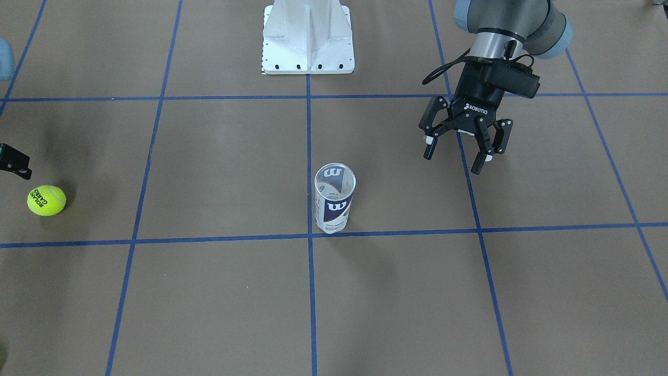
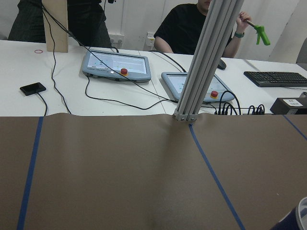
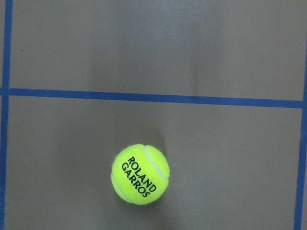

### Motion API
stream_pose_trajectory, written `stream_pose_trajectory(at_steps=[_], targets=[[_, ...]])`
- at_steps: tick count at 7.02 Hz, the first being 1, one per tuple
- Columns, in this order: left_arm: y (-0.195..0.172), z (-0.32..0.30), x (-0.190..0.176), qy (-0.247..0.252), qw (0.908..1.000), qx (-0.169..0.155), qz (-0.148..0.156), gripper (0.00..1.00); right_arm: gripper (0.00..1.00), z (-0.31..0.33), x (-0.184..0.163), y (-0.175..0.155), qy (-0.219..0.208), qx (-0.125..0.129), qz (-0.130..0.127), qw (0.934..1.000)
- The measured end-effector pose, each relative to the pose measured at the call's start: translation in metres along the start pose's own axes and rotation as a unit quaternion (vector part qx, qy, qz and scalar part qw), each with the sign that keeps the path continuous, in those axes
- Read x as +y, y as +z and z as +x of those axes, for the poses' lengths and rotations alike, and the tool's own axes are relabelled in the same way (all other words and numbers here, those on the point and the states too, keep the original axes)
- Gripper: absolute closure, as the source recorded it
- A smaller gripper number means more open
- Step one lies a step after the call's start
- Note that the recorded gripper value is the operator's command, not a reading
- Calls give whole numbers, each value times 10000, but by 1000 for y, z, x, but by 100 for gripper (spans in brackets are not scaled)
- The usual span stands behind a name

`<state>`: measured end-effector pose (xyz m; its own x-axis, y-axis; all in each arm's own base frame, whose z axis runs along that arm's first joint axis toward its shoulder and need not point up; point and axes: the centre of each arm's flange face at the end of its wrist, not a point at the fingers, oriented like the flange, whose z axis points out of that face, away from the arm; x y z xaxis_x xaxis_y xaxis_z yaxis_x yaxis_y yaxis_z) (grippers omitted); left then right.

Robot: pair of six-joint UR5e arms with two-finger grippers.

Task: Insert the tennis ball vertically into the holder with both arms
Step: 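Lower the right gripper onto the nearer yellow ball while the left gripper hovers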

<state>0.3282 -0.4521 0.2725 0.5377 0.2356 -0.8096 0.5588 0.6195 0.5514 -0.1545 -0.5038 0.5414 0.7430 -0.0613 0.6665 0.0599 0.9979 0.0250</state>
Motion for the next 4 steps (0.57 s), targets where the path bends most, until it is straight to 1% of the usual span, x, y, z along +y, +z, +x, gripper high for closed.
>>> stream_pose_trajectory(at_steps=[2, 4], targets=[[6, -3, 3, 33, 10000, -54, -32, 2, 0, -17, -9, 31, -266, -11, -8, 9996], [11, -6, 6, 48, 9999, -100, -59, 2, 0, -13, -18, 56, -407, -26, -33, 9992]])
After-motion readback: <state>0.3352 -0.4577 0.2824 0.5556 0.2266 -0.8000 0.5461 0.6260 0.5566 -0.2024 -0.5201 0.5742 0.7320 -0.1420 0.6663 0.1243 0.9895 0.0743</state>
